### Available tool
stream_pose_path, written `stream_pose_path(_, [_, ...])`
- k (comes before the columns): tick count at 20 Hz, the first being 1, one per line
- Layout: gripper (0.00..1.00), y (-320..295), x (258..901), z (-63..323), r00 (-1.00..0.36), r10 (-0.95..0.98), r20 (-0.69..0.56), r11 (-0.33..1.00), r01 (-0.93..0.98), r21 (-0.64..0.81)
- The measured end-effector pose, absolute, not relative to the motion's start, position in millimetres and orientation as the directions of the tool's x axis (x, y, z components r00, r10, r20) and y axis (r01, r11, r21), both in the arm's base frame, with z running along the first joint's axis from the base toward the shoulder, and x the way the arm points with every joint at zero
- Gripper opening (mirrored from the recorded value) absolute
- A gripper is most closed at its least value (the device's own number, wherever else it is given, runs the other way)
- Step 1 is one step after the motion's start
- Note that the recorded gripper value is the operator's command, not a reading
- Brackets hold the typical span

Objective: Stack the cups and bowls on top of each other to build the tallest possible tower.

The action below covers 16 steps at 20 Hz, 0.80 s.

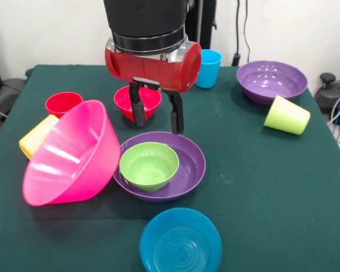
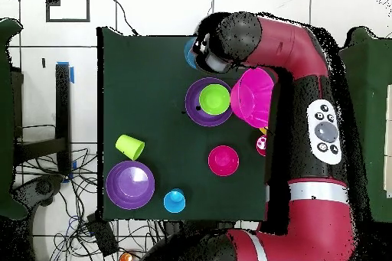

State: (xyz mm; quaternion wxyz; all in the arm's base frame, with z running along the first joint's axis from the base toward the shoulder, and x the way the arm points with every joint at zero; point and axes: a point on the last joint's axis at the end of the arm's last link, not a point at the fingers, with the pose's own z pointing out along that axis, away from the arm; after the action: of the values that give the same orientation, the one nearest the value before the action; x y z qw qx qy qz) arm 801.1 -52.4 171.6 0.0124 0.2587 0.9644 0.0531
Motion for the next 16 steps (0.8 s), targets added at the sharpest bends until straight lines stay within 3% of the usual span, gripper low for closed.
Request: stream_pose_path(16, [1.00,-53.4,802.0,173.3,-0.865,0.502,0.000,0.860,0.499,0.110])
